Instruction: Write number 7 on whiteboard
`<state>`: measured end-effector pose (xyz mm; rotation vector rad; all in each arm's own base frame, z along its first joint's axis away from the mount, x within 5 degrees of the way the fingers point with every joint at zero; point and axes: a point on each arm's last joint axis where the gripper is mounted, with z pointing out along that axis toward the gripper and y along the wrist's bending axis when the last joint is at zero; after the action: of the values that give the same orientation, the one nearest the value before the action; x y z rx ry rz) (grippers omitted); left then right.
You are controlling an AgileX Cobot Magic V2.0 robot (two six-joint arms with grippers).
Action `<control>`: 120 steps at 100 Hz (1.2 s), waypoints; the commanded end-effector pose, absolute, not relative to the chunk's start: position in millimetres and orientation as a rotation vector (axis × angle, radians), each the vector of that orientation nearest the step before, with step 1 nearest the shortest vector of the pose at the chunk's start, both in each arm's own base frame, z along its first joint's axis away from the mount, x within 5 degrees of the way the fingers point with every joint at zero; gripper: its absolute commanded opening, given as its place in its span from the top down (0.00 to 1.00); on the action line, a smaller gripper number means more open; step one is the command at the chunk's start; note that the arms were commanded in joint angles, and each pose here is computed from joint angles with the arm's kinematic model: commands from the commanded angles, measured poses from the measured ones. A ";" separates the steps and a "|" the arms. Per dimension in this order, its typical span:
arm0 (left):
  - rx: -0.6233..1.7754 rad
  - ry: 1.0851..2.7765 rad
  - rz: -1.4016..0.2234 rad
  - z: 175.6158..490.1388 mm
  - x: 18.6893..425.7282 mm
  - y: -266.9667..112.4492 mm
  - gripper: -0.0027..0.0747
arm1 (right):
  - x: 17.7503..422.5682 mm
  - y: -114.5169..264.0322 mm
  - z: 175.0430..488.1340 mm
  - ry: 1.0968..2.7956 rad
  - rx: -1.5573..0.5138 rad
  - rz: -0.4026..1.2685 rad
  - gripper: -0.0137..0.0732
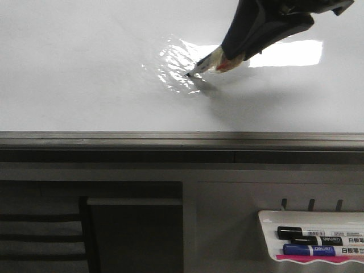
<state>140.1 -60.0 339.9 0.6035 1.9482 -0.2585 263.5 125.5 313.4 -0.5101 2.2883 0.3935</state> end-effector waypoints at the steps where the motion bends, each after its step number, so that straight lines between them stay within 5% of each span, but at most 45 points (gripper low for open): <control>1: 0.535 1.866 -0.269 355.1 142.5 -59.1 0.42 | 270.7 103.7 331.3 2.227 -0.438 0.329 0.92; 38: 0.533 1.864 -0.268 355.3 142.6 -59.0 0.42 | 270.6 99.0 331.4 2.240 -0.428 0.320 0.92; 65: 0.522 1.846 -0.262 357.0 143.6 -58.6 0.42 | 263.8 130.6 297.9 2.366 -0.566 0.382 0.92; 87: 0.582 1.847 -0.245 358.5 141.7 -59.8 0.42 | 256.0 136.2 317.9 2.306 -0.597 0.405 0.92; 120: 1.194 1.864 -0.435 356.5 144.8 -112.4 0.42 | 200.7 163.3 360.4 2.013 -1.261 0.339 0.92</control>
<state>140.7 -93.9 347.8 1.0947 1.9380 -0.3550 215.7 159.8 337.2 -1.1199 2.1834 0.3629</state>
